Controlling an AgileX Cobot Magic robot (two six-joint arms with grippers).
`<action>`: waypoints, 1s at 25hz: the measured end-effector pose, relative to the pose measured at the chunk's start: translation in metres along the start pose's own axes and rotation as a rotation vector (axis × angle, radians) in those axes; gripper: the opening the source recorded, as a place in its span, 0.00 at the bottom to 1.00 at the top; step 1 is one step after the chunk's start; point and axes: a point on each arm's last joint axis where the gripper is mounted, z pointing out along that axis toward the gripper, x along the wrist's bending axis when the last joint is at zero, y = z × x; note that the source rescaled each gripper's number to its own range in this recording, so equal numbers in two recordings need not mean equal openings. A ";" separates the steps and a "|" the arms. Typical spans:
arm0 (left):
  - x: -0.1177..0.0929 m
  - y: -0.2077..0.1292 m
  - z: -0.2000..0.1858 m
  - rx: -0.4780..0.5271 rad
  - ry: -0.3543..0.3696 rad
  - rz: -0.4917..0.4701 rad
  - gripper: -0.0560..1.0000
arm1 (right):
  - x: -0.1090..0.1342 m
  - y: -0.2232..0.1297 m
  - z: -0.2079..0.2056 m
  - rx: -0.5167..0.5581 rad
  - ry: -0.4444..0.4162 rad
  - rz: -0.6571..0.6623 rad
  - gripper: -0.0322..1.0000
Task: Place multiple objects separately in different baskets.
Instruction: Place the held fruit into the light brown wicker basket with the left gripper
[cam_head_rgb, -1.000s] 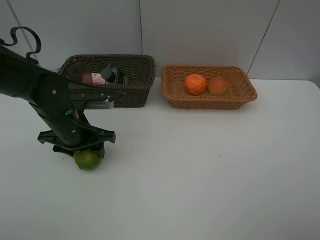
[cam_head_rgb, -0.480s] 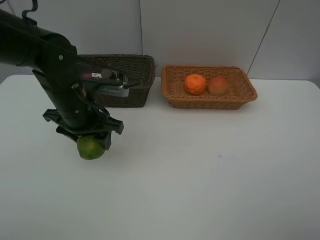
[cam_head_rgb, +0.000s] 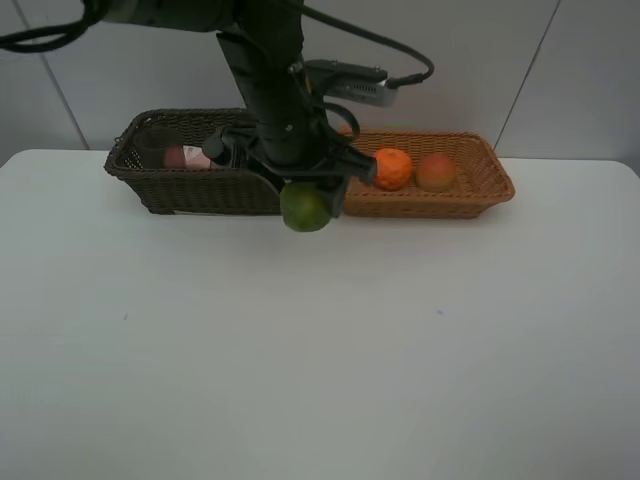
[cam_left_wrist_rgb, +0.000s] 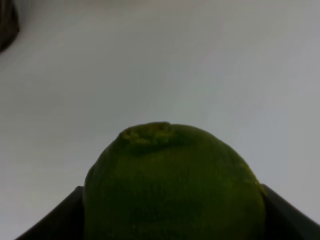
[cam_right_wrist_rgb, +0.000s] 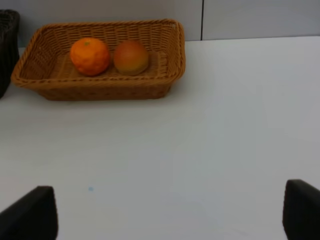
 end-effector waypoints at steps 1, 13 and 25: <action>-0.003 0.010 0.000 -0.028 -0.007 0.002 0.77 | 0.000 0.000 0.000 0.000 0.000 0.000 0.96; -0.012 0.075 0.029 -0.446 -0.072 0.030 0.77 | 0.000 0.000 0.000 0.000 0.000 0.000 0.96; 0.023 0.073 0.104 -0.504 -0.016 0.058 0.77 | 0.000 0.000 0.000 0.000 0.000 0.000 0.96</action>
